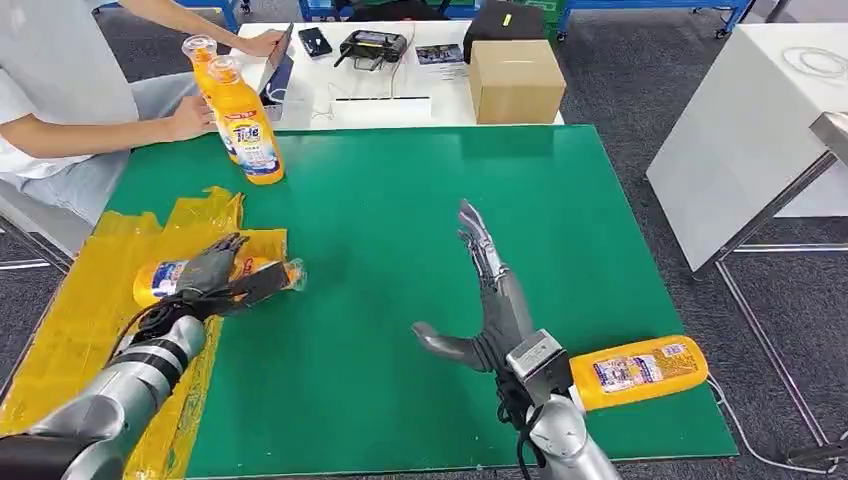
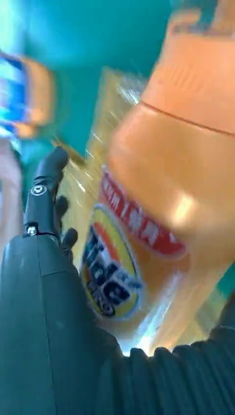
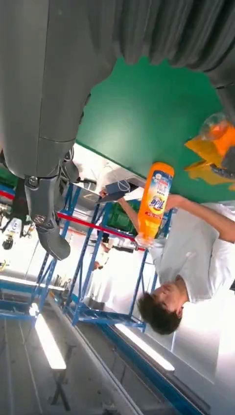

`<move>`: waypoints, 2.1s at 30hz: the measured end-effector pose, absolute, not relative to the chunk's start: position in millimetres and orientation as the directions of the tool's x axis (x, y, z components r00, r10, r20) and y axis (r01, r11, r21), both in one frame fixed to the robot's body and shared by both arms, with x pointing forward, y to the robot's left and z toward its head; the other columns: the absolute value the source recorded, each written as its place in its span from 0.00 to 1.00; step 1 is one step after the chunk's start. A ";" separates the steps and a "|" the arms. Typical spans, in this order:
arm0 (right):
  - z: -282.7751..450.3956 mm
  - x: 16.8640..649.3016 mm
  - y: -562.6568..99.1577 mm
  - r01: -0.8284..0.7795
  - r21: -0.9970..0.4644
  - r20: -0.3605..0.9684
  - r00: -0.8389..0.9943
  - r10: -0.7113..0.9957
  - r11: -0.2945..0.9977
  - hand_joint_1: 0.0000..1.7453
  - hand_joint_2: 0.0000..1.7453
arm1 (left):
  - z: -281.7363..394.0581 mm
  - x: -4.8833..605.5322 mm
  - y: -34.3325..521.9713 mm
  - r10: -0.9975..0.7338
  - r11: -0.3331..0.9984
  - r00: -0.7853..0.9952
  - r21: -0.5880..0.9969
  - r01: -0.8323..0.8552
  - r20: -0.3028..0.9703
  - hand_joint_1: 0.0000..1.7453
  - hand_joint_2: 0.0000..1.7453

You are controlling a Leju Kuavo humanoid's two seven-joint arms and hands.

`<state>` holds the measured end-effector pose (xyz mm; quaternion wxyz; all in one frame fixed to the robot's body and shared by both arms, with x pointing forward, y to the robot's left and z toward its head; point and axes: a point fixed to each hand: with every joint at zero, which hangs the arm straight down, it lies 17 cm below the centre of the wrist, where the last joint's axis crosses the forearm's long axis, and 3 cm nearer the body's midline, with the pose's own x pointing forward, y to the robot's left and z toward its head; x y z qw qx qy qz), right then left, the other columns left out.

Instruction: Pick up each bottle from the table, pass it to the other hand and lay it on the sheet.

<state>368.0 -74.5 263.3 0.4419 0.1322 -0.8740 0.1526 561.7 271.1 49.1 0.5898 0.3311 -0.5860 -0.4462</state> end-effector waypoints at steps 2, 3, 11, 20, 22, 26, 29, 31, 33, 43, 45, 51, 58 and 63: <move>260.5 367.1 -75.4 -0.364 -0.149 0.816 -0.571 -0.093 0.920 0.00 1.00 | 59.5 556.7 264.1 -0.877 0.459 -0.124 0.885 0.073 0.465 0.00 1.00; 258.6 366.4 -75.8 -0.363 -0.148 0.818 -0.567 -0.092 0.920 0.00 1.00 | 65.9 554.4 261.8 -0.863 0.485 -0.141 0.874 0.041 0.486 0.00 1.00; 251.3 365.3 -80.1 -0.355 -0.148 0.827 -0.556 -0.082 0.923 0.00 1.00 | 87.3 543.0 252.1 -0.831 0.539 -0.192 0.841 -0.042 0.523 0.00 1.00; 247.6 363.4 -81.6 -0.350 -0.150 0.831 -0.552 -0.074 0.925 0.00 1.00 | 111.4 532.8 250.2 -0.793 0.596 -0.240 0.793 -0.122 0.559 0.00 0.00; 246.2 362.9 -83.5 -0.346 -0.152 0.832 -0.550 -0.069 0.926 0.00 1.00 | 116.9 526.8 246.2 -0.778 0.615 -0.259 0.778 -0.127 0.573 0.00 0.00; 244.4 360.9 -86.1 -0.337 -0.158 0.833 -0.551 -0.058 0.928 0.00 1.00 | 133.1 514.6 240.4 -0.746 0.652 -0.300 0.743 -0.148 0.595 0.00 0.00; 243.2 359.3 -89.2 -0.320 -0.175 0.828 -0.559 -0.037 0.931 0.00 1.00 | 143.1 503.8 235.7 -0.695 0.704 -0.337 0.696 -0.142 0.635 0.00 1.00; 243.1 359.1 -93.0 -0.269 -0.239 0.807 -0.589 0.037 0.933 0.00 1.00 | 152.0 491.5 228.6 -0.591 0.791 -0.378 0.604 -0.100 0.712 0.00 1.00; 241.8 357.3 -95.8 -0.210 -0.328 0.772 -0.621 0.134 0.921 0.00 1.00 | 162.6 475.7 221.3 -0.461 0.873 -0.410 0.486 -0.048 0.787 0.00 1.00; 213.8 350.4 -130.7 -0.006 -0.692 0.550 -0.652 0.522 0.722 0.00 1.00 | 194.7 425.2 189.4 0.065 0.982 -0.376 0.009 0.191 0.924 0.00 1.00; 201.9 353.0 -142.1 0.003 -0.753 0.504 -0.640 0.580 0.658 0.00 1.00 | 196.7 422.9 187.0 0.084 0.979 -0.374 -0.006 0.205 0.924 0.00 1.00; 181.1 350.8 -152.9 -0.195 -0.724 0.607 -0.636 0.476 0.662 0.00 1.00 | 201.0 422.2 182.9 0.144 0.971 -0.368 -0.059 0.233 0.919 0.00 1.00; 175.4 351.2 -153.6 -0.279 -0.700 0.649 -0.633 0.423 0.657 0.00 1.00 | 201.5 424.8 176.9 0.166 0.965 -0.361 -0.076 0.250 0.917 0.00 1.00; 168.7 354.4 -157.8 -0.274 -0.726 0.632 -0.628 0.455 0.631 0.00 1.00 | 200.0 425.6 176.5 0.172 0.964 -0.356 -0.083 0.251 0.918 0.00 1.00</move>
